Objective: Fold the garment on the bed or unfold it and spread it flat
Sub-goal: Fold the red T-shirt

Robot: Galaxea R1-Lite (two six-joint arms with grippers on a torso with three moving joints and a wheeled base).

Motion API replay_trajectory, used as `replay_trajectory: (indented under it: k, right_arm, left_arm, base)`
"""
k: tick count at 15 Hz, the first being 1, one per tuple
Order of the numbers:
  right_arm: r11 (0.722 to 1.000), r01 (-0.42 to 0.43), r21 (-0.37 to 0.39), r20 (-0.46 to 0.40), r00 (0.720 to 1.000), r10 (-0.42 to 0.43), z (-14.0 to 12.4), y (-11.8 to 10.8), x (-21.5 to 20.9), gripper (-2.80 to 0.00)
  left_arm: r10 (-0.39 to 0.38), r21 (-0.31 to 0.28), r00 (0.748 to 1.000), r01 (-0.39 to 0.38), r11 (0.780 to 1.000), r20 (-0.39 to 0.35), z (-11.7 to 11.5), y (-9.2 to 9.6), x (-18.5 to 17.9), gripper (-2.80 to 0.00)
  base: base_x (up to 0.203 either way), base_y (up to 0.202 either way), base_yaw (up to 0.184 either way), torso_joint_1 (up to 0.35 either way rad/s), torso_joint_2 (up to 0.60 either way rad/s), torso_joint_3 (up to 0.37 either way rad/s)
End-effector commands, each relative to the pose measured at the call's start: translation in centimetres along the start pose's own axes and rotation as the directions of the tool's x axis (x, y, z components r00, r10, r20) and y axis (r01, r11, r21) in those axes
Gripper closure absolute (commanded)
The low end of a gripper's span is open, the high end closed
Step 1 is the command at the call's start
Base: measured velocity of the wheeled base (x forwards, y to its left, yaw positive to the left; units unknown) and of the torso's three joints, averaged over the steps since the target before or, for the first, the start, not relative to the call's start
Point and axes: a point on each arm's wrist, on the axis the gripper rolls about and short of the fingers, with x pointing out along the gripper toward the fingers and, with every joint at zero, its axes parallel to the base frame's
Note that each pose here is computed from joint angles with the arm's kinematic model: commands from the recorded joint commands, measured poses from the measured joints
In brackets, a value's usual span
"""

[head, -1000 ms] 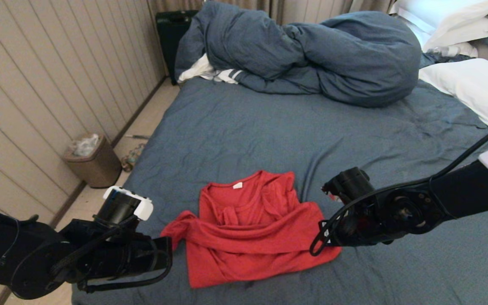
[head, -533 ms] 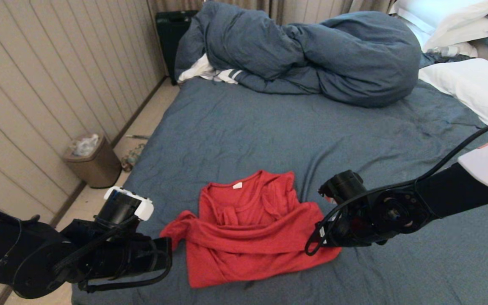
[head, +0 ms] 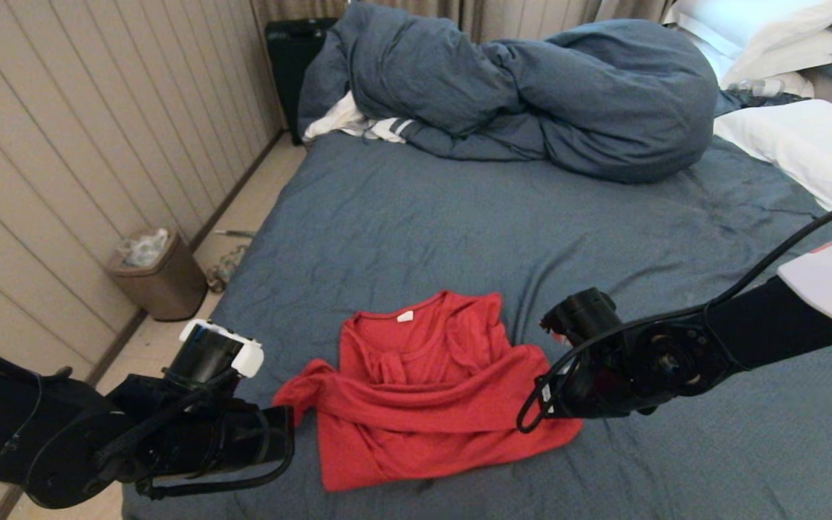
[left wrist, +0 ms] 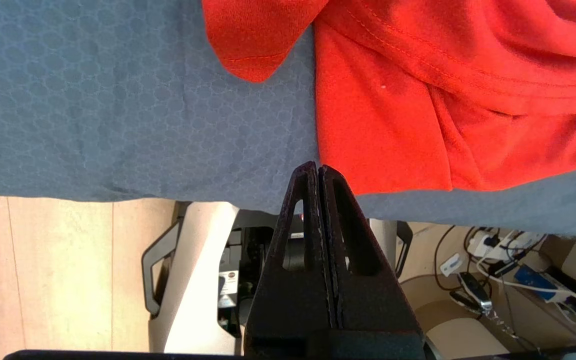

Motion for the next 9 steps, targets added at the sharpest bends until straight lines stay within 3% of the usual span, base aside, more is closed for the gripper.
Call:
replay_trajectory:
  k: [1, 2, 5, 9]
  right_arm:
    - [1.0, 0.0, 0.001, 0.0, 1.0, 0.0, -0.1, 0.0, -0.1, 0.0]
    - [1.0, -0.002, 0.0, 0.004, 1.0, 0.002, 0.0, 0.1, -0.2, 0.0]
    - [0.998, -0.06, -0.006, 0.124, 0.99, 0.06, 1.6, 1.0, -3.8, 0.0]
    - [0.988, -0.156, -0.02, 0.344, 0.926, 0.153, 7.6, 3.8, -8.3, 0.0]
  left_arm:
    - [0.0, -0.004, 1.0, 0.0, 1.0, 0.0, 0.0, 0.0, 0.0, 0.0]
    - [0.0, -0.004, 1.0, 0.0, 1.0, 0.0, 0.0, 0.0, 0.0, 0.0]
    - [-0.007, -0.004, 1.0, 0.007, 1.0, 0.011, 0.1, -0.1, -0.3, 0.0]
    - [-0.038, -0.01, 0.997, 0.038, 0.999, 0.065, 0.6, -0.3, -1.9, 0.0]
  base:
    - [0.0, 0.0, 0.0, 0.0, 0.0, 0.0]
    - [0.0, 0.0, 0.0, 0.0, 0.0, 0.0]
    - [0.0, 0.0, 0.0, 0.0, 0.0, 0.0]
    - [0.0, 0.0, 0.0, 0.0, 0.0, 0.0]
